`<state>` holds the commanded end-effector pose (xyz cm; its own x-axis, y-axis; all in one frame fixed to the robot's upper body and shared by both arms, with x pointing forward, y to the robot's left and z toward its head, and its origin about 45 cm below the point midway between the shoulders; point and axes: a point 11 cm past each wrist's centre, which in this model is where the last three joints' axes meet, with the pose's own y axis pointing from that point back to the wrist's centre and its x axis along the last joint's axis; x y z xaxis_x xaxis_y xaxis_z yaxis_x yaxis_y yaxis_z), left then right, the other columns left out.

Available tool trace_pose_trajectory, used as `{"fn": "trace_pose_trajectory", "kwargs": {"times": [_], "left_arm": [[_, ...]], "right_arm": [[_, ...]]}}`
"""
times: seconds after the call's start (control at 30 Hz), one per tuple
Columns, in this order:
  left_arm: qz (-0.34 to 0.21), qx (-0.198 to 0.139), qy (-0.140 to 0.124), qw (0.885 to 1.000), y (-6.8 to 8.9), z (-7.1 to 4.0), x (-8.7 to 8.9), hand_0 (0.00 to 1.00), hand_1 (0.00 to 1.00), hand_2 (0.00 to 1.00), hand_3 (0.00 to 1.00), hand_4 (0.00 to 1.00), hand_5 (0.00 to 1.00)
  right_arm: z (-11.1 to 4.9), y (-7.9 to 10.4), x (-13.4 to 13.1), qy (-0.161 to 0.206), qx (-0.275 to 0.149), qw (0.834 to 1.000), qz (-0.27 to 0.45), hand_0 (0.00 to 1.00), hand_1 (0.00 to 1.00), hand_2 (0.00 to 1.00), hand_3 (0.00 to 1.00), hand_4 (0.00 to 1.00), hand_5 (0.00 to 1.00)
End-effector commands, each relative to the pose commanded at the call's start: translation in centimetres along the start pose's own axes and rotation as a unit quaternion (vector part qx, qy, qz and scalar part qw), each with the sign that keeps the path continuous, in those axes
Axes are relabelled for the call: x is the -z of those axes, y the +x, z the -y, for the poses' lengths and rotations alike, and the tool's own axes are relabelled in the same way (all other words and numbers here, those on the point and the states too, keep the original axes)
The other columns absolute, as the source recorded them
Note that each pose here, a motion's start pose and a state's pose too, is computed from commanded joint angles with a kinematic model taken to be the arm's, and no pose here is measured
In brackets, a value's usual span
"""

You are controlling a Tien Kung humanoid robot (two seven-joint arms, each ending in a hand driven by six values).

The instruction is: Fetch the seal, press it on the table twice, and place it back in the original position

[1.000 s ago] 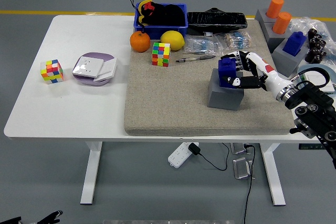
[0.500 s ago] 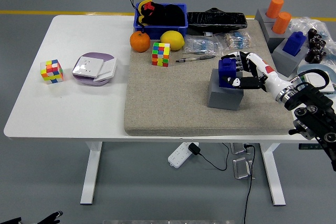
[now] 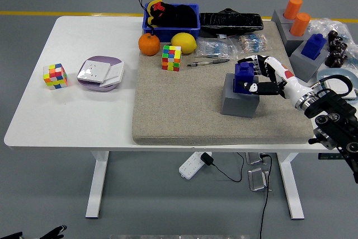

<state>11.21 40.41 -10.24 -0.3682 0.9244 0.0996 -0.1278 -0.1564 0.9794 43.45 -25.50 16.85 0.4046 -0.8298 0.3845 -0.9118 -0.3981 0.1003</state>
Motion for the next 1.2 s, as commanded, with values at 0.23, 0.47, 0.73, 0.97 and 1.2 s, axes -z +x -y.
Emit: {"fn": "trace_pose_trajectory", "kwargs": {"times": [0.23, 0.47, 0.73, 0.97, 1.2], "left_arm": [[0.0, 0.0, 0.001, 1.0, -0.01, 0.01, 0.07, 0.814, 0.792, 0.768, 0.804, 0.705, 0.431], [0.0, 0.0, 0.001, 1.0, 0.06, 0.01, 0.08, 0.814, 0.791, 0.768, 0.805, 0.705, 0.431], [0.0, -0.001, 0.001, 1.0, 0.09, 0.0, 0.09, 0.814, 0.792, 0.767, 0.805, 0.706, 0.432], [0.0, -0.001, 0.001, 1.0, 0.08, 0.01, 0.12, 0.814, 0.792, 0.768, 0.805, 0.706, 0.431], [-0.001, -0.001, 0.001, 1.0, 0.13, 0.02, 0.19, 0.814, 0.791, 0.768, 0.805, 0.705, 0.43]], "right_arm": [[-0.02, -0.12, -0.02, 0.0, 0.003, 1.0, 0.003, 0.756, 0.749, 0.737, 0.753, 0.909, 0.002], [-0.01, -0.12, -0.02, 0.0, 0.002, 1.0, 0.003, 0.766, 0.77, 0.759, 0.78, 0.943, 0.002], [-0.12, -0.07, -0.15, -0.004, 0.003, 1.0, 0.004, 0.768, 0.774, 0.762, 0.786, 0.965, 0.002], [-0.25, -0.59, -0.15, -0.005, 0.012, 1.0, 0.006, 0.775, 0.784, 0.772, 0.796, 0.998, 0.002], [-0.22, -0.64, 0.16, -0.005, 0.017, 1.0, 0.005, 0.823, 0.822, 0.813, 0.825, 0.998, 0.002]]}}
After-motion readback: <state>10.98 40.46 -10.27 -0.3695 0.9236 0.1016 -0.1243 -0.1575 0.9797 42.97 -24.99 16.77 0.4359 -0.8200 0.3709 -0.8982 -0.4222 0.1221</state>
